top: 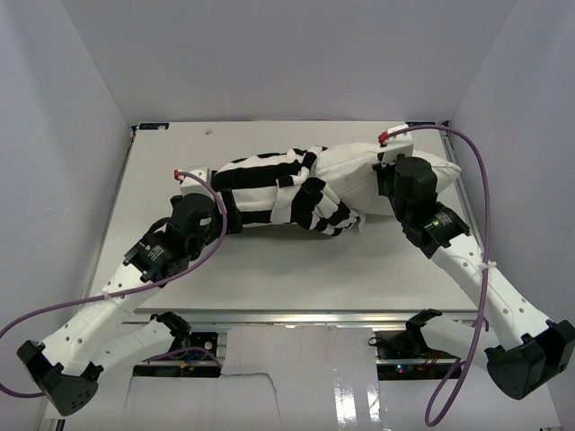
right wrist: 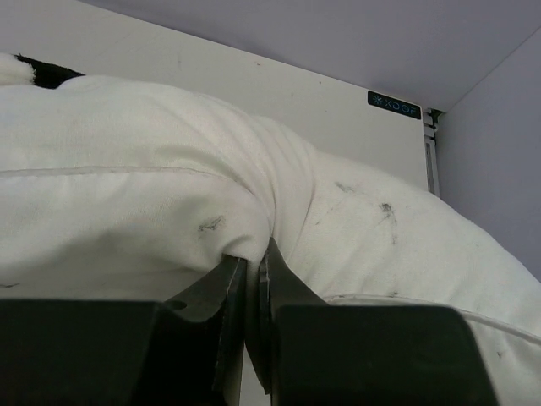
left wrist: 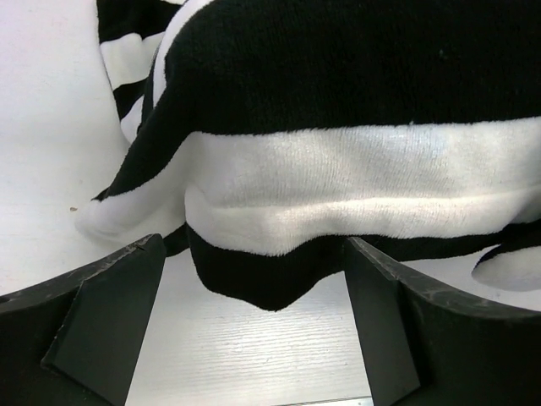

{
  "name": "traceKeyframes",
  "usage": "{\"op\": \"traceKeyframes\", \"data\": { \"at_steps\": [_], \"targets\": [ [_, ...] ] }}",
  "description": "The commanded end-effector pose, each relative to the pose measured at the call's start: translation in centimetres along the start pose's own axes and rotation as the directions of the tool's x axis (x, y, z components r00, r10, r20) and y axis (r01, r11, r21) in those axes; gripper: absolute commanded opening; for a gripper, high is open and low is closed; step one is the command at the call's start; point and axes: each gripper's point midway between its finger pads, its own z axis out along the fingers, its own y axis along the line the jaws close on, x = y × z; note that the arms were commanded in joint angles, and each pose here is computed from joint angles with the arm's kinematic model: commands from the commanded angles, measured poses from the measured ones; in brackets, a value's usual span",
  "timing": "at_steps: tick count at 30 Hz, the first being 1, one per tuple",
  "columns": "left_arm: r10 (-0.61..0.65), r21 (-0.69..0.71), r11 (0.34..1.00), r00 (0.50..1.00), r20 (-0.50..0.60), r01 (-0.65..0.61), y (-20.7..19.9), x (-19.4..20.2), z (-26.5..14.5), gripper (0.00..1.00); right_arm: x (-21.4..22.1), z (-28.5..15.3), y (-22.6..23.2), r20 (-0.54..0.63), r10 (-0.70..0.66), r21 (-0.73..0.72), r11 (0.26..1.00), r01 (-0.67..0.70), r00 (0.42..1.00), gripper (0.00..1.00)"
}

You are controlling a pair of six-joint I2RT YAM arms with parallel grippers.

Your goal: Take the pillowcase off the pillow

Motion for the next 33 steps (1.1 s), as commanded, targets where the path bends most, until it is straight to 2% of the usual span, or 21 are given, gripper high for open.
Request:
{"op": "traceKeyframes", "data": {
  "at_steps": [1,3,5,9,10,12,13,16,17,19,20,22,23,24,26,27,30,33],
  "targets": [
    [0.008,0.045,0.999,1.0,0.016,-0.009,-0.4,0.0,-0.1,0.97,-5.5,-0.9,-1.3,0.152,0.091,0.003,0.996,-0.093,0.984,0.08],
    [0.007,0.086,0.996,1.0,0.004,-0.007,-1.3,0.3,0.2,0.96,-5.5,-0.9,-1.3,0.152,0.098,0.002,0.995,-0.099,0.984,0.08],
    [0.006,0.084,0.996,1.0,-0.006,-0.005,-1.6,0.7,0.9,0.9,-5.5,-0.9,-1.4,0.152,0.098,0.002,0.995,-0.099,0.984,0.08],
    [-0.006,0.004,1.0,0.998,0.063,0.005,-0.9,-1.3,1.5,0.32,-5.5,-0.8,-2.1,0.155,0.104,0.017,0.994,-0.108,0.982,0.08],
    [0.005,-0.038,0.999,0.998,0.069,-0.002,-0.4,-1.8,1.9,0.02,-5.3,-0.7,-2.3,0.152,0.107,0.022,0.994,-0.112,0.983,0.08],
    [0.005,-0.122,0.992,0.992,0.125,0.011,0.5,-4.9,1.1,0.0,-5.2,-0.8,-3.6,0.154,0.126,0.057,0.989,-0.136,0.98,0.08],
    [0.013,-0.207,0.978,0.985,0.174,0.023,1.8,-6.7,0.6,0.0,-5.1,-0.7,-4.1,0.153,0.136,0.072,0.986,-0.149,0.979,0.08],
    [-0.004,-0.302,0.947,0.94,0.342,0.114,3.6,-13.6,-3.6,0.0,-3.8,-0.5,-6.6,0.07,0.192,0.149,0.968,-0.201,0.979,0.08],
    [-0.055,-0.276,0.942,0.899,0.435,0.192,4.1,-16.8,-6.6,0.0,-2.6,-0.5,-7.7,0.025,0.188,0.198,0.962,-0.189,0.982,0.08],
    [-0.051,-0.308,0.92,0.85,0.524,0.245,5.9,-19.6,-9.8,0.0,-2.1,-0.8,-9.3,0.032,0.221,0.261,0.939,-0.222,0.975,0.08],
    [-0.068,-0.332,0.883,0.792,0.607,0.331,7.4,-21.4,-11.9,0.0,-1.8,-1.2,-10.6,0.04,0.238,0.296,0.925,-0.239,0.97,0.08],
    [0.026,-0.411,0.854,0.762,0.647,0.32,9.6,-22.6,-14.9,0.0,-1.4,-1.5,-11.7,0.05,0.266,0.325,0.907,-0.267,0.963,0.08],
    [-0.022,-0.358,0.835,0.676,0.737,0.418,10.2,-24.4,-16.8,0.0,-1.1,-1.8,-12.7,0.05,0.275,0.356,0.893,-0.275,0.96,0.08],
    [0.085,-0.444,0.824,0.699,0.71,0.351,11.5,-23.6,-17.7,0.0,-1.0,-1.9,-13.1,0.053,0.282,0.371,0.885,-0.281,0.958,0.08],
    [0.045,-0.391,0.813,0.623,0.781,0.432,12.4,-24.5,-19.7,0.0,-0.7,-2.1,-13.9,0.051,0.286,0.408,0.869,-0.281,0.957,0.08],
    [0.036,-0.381,0.811,0.613,0.789,0.443,12.7,-24.6,-20.4,0.0,-0.6,-2.2,-14.2,0.047,0.286,0.42,0.864,-0.279,0.957,0.08],
    [0.04,-0.377,0.815,0.608,0.793,0.44,12.5,-25.3,-20.7,0.0,-0.8,-2.6,-15.1,0.049,0.279,0.451,0.851,-0.27,0.959,0.08],
    [0.089,-0.41,0.832,0.639,0.764,0.374,10.9,-25.8,-18.6,0.0,-1.7,-2.5,-14.6,0.065,0.282,0.4,0.871,-0.284,0.957,0.08]
  ]
}}
